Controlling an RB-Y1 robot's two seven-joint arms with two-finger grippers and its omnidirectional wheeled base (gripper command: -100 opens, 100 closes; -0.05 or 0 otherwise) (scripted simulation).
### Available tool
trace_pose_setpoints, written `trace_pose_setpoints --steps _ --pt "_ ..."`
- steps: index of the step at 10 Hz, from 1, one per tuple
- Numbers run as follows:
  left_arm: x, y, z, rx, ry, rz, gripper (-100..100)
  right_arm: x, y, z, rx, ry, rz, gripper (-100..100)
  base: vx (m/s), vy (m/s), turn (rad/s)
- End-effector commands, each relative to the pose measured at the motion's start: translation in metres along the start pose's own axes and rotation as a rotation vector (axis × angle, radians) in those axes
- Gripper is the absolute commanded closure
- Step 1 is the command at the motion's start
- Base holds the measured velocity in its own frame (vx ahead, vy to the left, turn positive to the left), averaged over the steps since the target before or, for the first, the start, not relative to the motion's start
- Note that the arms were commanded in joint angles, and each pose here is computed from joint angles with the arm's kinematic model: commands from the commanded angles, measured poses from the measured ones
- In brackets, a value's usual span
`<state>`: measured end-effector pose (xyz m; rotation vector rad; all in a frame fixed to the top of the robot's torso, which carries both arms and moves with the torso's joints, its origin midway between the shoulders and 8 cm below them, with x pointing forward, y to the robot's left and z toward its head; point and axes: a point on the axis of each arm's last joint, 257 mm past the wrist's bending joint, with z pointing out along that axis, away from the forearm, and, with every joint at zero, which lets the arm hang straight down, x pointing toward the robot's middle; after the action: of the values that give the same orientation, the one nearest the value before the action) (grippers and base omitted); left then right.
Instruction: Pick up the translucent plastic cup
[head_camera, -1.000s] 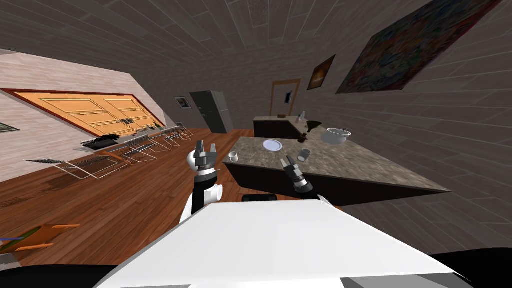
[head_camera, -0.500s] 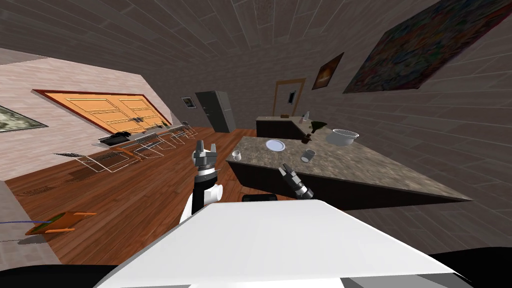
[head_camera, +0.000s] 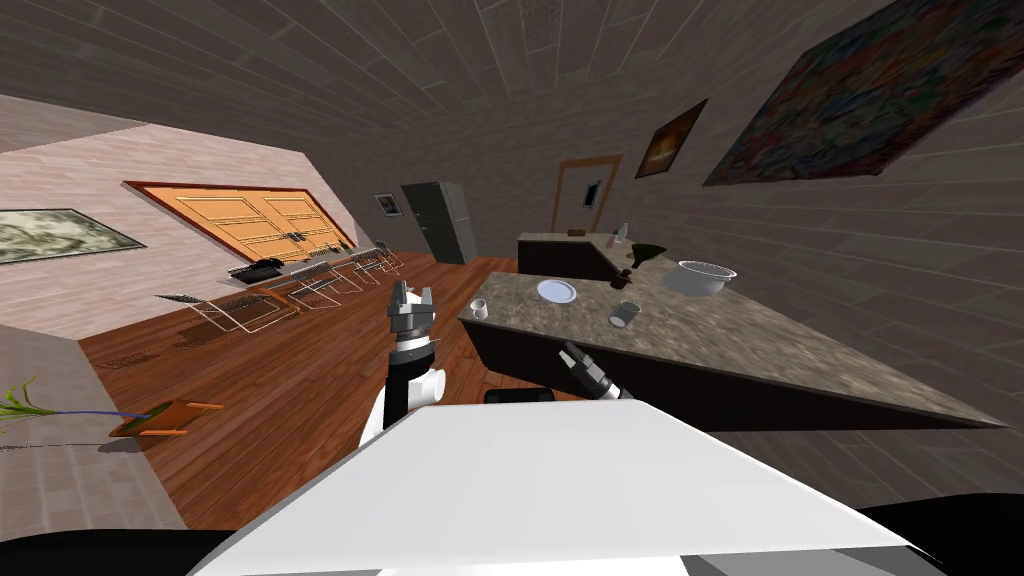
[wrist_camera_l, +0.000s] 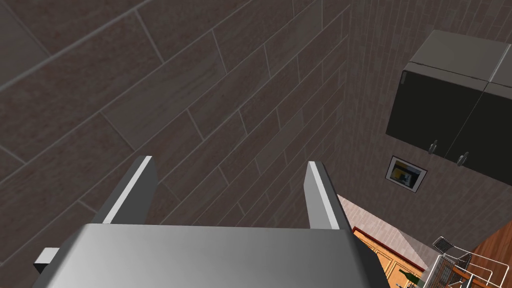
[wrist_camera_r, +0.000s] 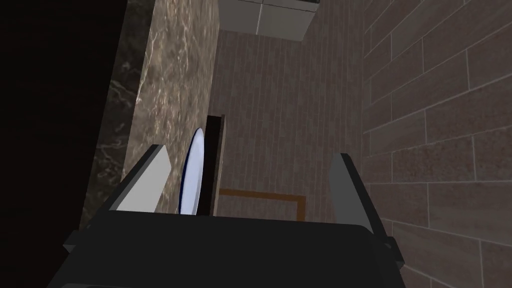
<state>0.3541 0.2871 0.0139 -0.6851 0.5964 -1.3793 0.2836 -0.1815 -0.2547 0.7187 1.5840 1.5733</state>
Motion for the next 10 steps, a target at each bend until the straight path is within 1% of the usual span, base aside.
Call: trace_pose_setpoints --steps 1,3,4,5,6,7,8,9,10 --pt "0.000 0.000 0.000 0.000 0.000 0.000 0 0.013 -0.026 -0.018 0.077 0.043 0.024 -100 -0.018 0.021 0.119" --pt "0.000 0.000 0.000 0.000 0.000 0.000 0 0.011 -0.029 -0.024 0.097 0.065 0.004 -100 -0.013 0.012 0.032" --pt "0.000 0.000 0.000 0.000 0.000 0.000 0 0.020 -0.050 -0.044 0.162 0.097 0.024 -100 -0.012 0.014 0.163" --pt "0.000 0.000 0.000 0.000 0.000 0.000 0 0.017 -0.052 -0.048 0.176 0.113 0.009 -100 -0.013 0.010 0.078" --pt "0.000 0.000 0.000 0.000 0.000 0.000 0 0.026 -0.071 -0.068 0.236 0.138 0.032 -100 -0.022 0.016 0.160" --pt "0.000 0.000 0.000 0.000 0.000 0.000 0 0.022 -0.073 -0.075 0.256 0.158 0.012 -100 -0.022 0.010 0.076" --pt "0.000 0.000 0.000 0.000 0.000 0.000 0 0.021 -0.073 -0.077 0.260 0.162 0.007 -100 -0.011 0.002 -0.011" --pt "0.000 0.000 0.000 0.000 0.000 0.000 0 0.025 -0.091 -0.101 0.327 0.191 0.020 -100 -0.015 0.007 0.138" --pt "0.000 0.000 0.000 0.000 0.000 0.000 0 0.022 -0.092 -0.106 0.341 0.204 0.007 -100 -0.018 0.003 0.107"
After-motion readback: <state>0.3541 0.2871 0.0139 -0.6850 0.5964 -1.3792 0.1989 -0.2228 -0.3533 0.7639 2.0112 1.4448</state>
